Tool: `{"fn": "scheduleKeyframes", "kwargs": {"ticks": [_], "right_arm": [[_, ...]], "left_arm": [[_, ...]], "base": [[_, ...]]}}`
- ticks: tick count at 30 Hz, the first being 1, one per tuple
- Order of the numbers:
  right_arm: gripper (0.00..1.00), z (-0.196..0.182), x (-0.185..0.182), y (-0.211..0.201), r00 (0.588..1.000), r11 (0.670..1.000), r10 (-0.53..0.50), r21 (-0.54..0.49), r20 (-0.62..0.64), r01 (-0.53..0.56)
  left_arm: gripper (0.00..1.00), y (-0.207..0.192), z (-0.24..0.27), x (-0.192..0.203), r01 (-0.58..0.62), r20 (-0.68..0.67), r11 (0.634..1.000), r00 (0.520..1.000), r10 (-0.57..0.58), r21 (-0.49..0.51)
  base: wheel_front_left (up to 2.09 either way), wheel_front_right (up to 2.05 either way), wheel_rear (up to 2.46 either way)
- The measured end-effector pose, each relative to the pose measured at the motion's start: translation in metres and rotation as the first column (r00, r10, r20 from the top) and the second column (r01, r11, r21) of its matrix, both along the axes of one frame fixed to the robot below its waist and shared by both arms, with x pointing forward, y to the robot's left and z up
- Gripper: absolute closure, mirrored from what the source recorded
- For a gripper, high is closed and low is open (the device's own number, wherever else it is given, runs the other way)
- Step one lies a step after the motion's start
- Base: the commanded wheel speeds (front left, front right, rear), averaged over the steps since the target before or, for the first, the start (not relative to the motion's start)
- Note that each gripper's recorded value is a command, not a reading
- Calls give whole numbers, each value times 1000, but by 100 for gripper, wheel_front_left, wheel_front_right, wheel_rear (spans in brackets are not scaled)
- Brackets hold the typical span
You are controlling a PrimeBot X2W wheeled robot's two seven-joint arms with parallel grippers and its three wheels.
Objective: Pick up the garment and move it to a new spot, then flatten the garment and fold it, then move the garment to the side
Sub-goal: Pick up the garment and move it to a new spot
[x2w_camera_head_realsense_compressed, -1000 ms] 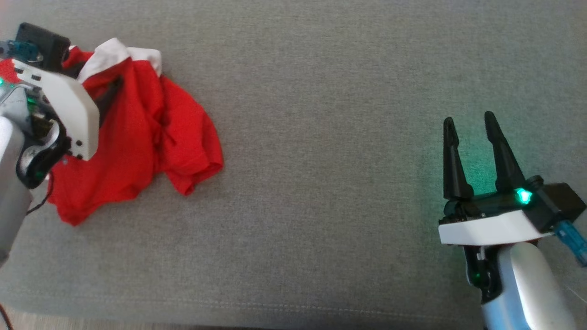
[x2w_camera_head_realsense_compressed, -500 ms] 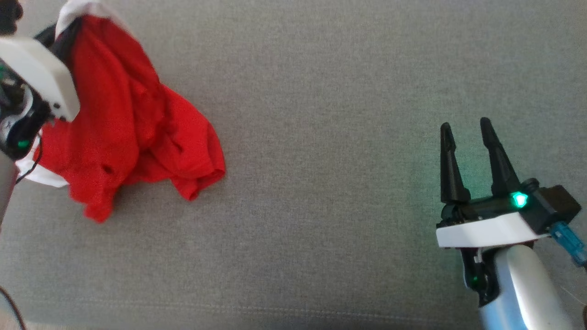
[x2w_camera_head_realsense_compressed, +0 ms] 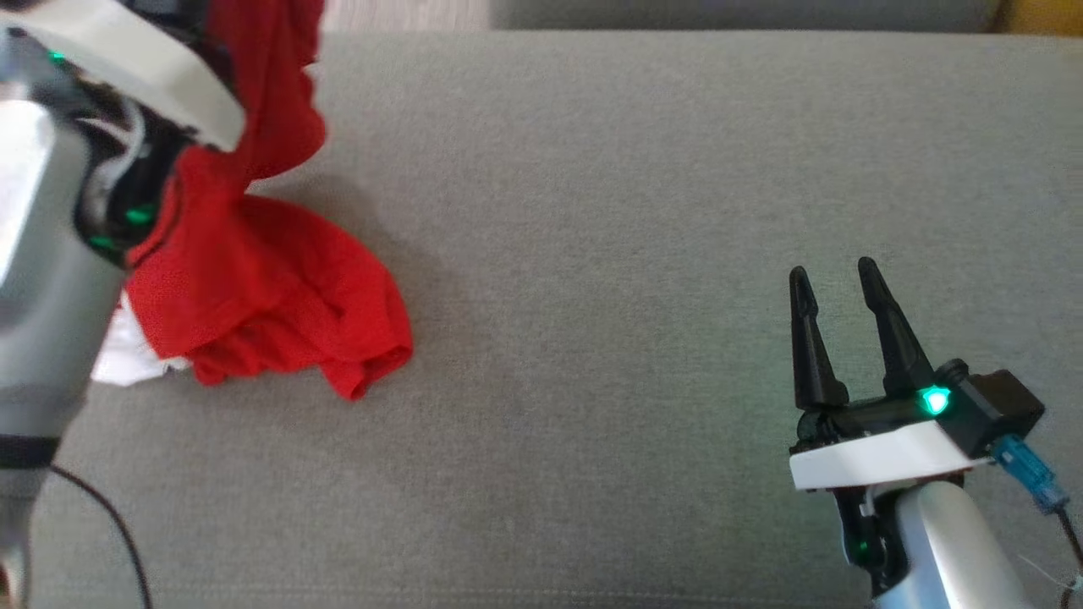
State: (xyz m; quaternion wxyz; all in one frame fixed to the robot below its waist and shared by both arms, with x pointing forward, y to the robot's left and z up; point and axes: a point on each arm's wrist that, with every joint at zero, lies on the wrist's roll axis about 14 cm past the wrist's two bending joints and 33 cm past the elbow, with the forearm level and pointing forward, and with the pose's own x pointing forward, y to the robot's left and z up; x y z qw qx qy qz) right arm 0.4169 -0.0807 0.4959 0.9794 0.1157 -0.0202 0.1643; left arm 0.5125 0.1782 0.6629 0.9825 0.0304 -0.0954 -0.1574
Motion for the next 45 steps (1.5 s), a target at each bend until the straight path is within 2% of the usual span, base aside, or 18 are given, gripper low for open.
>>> {"fn": "scheduleKeyframes", "kwargs": {"ticks": [4,10,16,28,37,38,39,42,45], "right_arm": [[0,10,-5,-11,999,1000,-31,-4,26,31],[0,17,-14,-29,996,997,-82,-2,39,82],[0,18,-24,-50,989,990,-141,15,33,140],[0,12,-42,-88,966,966,-257,29,0,257],[0,7,-48,-100,955,955,-296,23,-17,296],[0,8,-47,-101,955,954,-297,22,-15,298],[0,11,-44,-103,954,954,-299,23,-5,299],[0,14,-41,-103,955,954,-298,24,3,298],[0,15,-38,-101,957,956,-291,27,8,291]], "left_arm": [[100,-38,20,-9,72,62,996,996,-69,-59],[100,-98,20,-15,189,75,973,981,-181,-133],[100,-168,4,-18,322,59,938,947,-316,-130],[100,-256,-13,-2,459,46,874,888,-458,-157],[100,-313,-46,-17,524,-19,825,842,-539,-210],[56,-317,-54,-20,534,-38,820,833,-552,-206],[0,-323,-75,-28,556,-86,809,811,-578,-191],[0,-326,-101,-43,585,-148,793,781,-607,-170],[0,-320,-107,-46,578,-169,796,779,-604,-181]], "base": [[0,0,0],[0,0,0],[0,0,0],[0,0,0],[0,0,0],[0,0,0],[0,0,0],[0,0,0],[0,0,0]]}}
